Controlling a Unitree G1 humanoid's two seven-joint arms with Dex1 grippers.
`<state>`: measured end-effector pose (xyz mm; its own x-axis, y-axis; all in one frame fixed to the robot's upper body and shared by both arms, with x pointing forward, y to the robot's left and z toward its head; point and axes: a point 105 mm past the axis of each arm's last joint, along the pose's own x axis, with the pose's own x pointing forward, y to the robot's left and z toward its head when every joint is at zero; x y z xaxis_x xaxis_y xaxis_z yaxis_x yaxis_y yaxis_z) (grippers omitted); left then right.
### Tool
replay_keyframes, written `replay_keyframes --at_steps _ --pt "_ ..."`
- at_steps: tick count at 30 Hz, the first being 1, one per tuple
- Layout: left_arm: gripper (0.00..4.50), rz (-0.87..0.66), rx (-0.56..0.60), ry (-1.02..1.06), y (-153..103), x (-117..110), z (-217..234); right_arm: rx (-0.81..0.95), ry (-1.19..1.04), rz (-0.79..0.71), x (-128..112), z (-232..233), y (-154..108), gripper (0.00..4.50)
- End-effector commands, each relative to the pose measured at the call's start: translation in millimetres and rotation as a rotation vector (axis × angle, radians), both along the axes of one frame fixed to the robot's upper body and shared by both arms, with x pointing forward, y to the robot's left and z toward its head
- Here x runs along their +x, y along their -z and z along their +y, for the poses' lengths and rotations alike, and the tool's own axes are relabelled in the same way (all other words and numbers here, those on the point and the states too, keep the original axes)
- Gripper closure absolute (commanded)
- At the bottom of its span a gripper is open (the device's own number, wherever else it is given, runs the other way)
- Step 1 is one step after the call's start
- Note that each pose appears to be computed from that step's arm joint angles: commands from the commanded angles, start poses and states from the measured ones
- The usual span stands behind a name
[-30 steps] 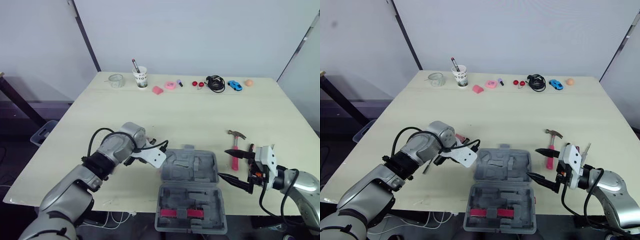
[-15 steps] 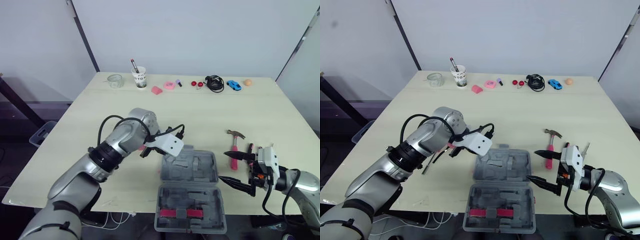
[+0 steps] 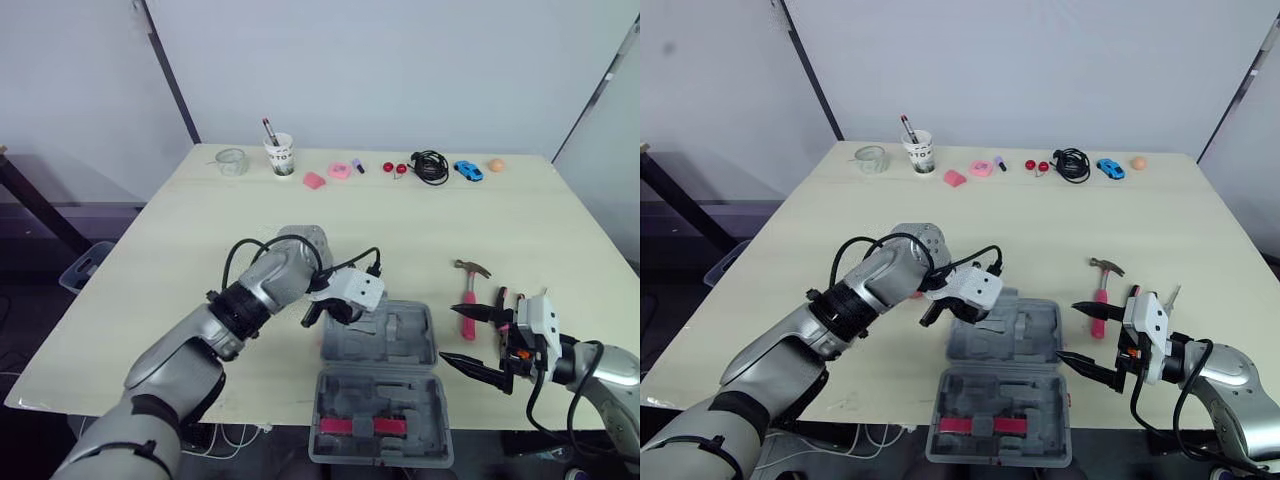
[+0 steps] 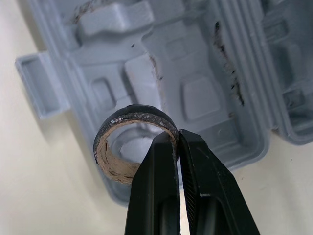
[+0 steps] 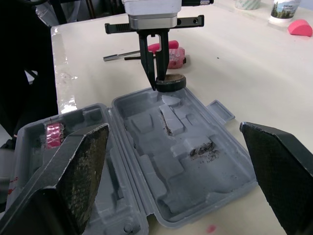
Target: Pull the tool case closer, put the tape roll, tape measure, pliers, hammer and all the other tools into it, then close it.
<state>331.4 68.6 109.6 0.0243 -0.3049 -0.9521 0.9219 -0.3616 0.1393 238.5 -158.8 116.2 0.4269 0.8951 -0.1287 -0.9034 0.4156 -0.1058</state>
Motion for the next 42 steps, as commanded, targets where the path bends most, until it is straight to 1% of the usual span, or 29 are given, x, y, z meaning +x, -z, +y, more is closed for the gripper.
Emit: replay_keyframes --at_steps 1,5,9,13,27,36,42 --pt "4.4 0.029 0.015 0.008 -6.0 8.4 0.7 0.004 0.001 -0.04 -0.1 -0.8 -8.6 0.0" --pt "4.4 0.072 0.007 -0.007 -4.1 14.7 2.5 0.004 0.002 -0.04 -0.1 -0.4 -7.9 0.0" --pt "4.4 0.109 0.004 -0.017 0.5 17.2 5.9 0.003 0.006 -0.042 -0.2 -1.1 -7.6 0.0" --pt "4.4 0.134 -0.024 -0.01 2.1 17.5 2.2 0.001 0.011 -0.044 0.3 -2.0 -6.9 0.0" --pt "4.4 0.176 0.007 -0.044 16.1 22.1 9.4 -0.002 0.025 -0.054 -0.4 -4.2 -7.5 0.0" --pt "4.4 0.183 0.015 -0.053 19.1 25.2 7.0 -0.002 0.036 -0.054 -1.7 -5.0 -6.5 0.0" --pt "4.4 0.195 0.02 -0.032 20.0 23.3 5.1 -0.003 0.043 -0.052 -3.0 -5.5 -6.2 0.0"
